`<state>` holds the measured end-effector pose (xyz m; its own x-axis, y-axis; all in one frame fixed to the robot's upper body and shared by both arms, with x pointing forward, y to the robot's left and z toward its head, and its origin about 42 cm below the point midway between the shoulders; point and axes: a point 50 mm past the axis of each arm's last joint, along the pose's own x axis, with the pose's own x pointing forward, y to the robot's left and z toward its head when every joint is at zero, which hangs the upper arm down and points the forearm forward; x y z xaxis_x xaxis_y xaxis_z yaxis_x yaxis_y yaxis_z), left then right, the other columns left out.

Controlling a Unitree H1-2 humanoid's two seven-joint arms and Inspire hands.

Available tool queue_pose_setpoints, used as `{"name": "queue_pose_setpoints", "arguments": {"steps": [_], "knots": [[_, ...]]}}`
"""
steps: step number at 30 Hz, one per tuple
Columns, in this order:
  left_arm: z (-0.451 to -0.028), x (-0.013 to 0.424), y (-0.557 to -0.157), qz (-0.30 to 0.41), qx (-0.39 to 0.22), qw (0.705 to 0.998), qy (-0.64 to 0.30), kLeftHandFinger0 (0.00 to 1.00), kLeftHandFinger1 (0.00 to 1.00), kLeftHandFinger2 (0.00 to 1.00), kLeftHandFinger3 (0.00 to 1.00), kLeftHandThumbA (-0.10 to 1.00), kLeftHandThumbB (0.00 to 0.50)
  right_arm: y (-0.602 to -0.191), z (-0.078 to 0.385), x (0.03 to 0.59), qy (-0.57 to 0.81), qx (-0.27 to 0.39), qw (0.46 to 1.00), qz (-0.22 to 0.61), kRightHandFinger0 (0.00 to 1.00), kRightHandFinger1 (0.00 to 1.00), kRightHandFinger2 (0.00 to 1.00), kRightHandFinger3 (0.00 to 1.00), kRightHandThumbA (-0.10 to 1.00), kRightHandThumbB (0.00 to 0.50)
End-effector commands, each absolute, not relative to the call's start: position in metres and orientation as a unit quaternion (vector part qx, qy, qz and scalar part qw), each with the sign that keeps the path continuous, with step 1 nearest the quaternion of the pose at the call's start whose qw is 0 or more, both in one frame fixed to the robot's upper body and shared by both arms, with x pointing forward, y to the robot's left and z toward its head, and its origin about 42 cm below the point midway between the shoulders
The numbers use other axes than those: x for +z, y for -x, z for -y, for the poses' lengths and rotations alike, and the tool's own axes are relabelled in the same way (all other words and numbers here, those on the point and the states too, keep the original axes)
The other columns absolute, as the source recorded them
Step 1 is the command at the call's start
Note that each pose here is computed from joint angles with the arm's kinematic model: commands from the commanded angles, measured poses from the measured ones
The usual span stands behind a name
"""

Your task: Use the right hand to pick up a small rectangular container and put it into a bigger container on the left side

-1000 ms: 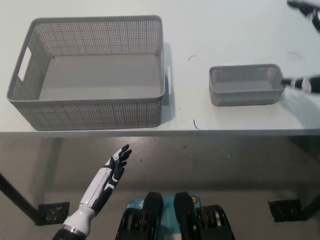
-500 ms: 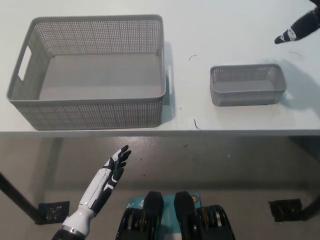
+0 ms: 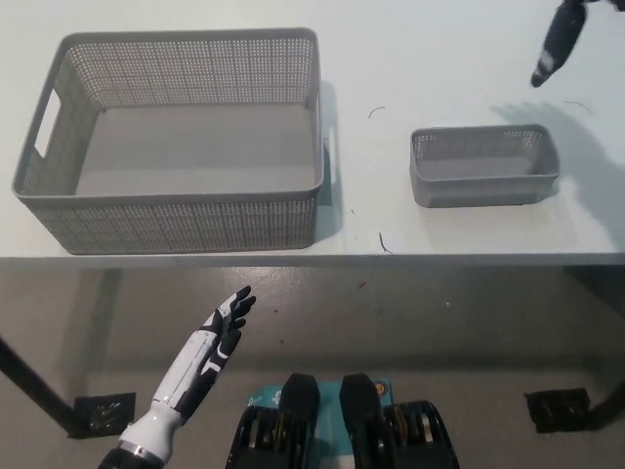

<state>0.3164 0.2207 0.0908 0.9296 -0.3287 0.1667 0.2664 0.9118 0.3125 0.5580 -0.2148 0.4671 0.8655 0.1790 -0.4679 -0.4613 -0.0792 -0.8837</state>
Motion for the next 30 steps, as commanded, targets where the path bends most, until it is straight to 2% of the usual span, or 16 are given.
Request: {"name": "queue_pose_setpoints", "arguments": {"steps": [1,7,11,15,20,22,24,27,29,30], "knots": [[-0.226,0.100,-0.320,0.134,-0.160,0.966,-0.151,1.00,1.00,1.00,1.00,1.00,0.282,-0.562,0.203,0.511,0.705,0.219,0.664,-0.118,1.00,1.00,1.00,1.00,1.00,0.456],[-0.227,0.101,-0.320,0.134,-0.162,0.966,-0.153,1.00,1.00,1.00,1.00,1.00,0.275,-0.574,0.176,0.508,0.714,0.237,0.647,-0.124,1.00,1.00,1.00,1.00,1.00,0.405],[-0.226,0.099,-0.318,0.132,-0.161,0.966,-0.152,1.00,1.00,1.00,1.00,1.00,0.279,-0.582,0.166,0.497,0.721,0.236,0.639,-0.125,1.00,1.00,1.00,1.00,1.00,0.413],[-0.225,0.098,-0.317,0.131,-0.164,0.966,-0.148,1.00,1.00,1.00,1.00,1.00,0.285,-0.590,0.157,0.481,0.713,0.228,0.647,-0.149,1.00,1.00,1.00,1.00,1.00,0.449],[-0.226,0.098,-0.317,0.128,-0.163,0.967,-0.151,1.00,1.00,1.00,1.00,1.00,0.287,-0.595,0.153,0.458,0.711,0.251,0.637,-0.161,1.00,1.00,1.00,1.00,1.00,0.380],[-0.226,0.097,-0.317,0.125,-0.164,0.968,-0.143,1.00,1.00,1.00,1.00,1.00,0.288,-0.597,0.153,0.449,0.722,0.248,0.626,-0.160,1.00,1.00,1.00,1.00,1.00,0.376],[-0.225,0.097,-0.317,0.123,-0.164,0.968,-0.145,1.00,1.00,1.00,1.00,1.00,0.303,-0.599,0.155,0.437,0.724,0.232,0.627,-0.172,1.00,1.00,1.00,1.00,1.00,0.401],[-0.225,0.097,-0.317,0.124,-0.164,0.968,-0.145,1.00,1.00,1.00,1.00,1.00,0.301,-0.600,0.159,0.423,0.707,0.231,0.645,-0.177,1.00,1.00,1.00,1.00,1.00,0.392],[-0.225,0.098,-0.317,0.124,-0.164,0.968,-0.145,1.00,1.00,1.00,1.00,1.00,0.300,-0.600,0.162,0.417,0.695,0.241,0.651,-0.189,1.00,1.00,1.00,1.00,1.00,0.365],[-0.225,0.098,-0.317,0.123,-0.164,0.968,-0.145,1.00,1.00,1.00,1.00,1.00,0.303,-0.600,0.162,0.415,0.698,0.243,0.644,-0.198,1.00,1.00,1.00,1.00,1.00,0.370]]}}
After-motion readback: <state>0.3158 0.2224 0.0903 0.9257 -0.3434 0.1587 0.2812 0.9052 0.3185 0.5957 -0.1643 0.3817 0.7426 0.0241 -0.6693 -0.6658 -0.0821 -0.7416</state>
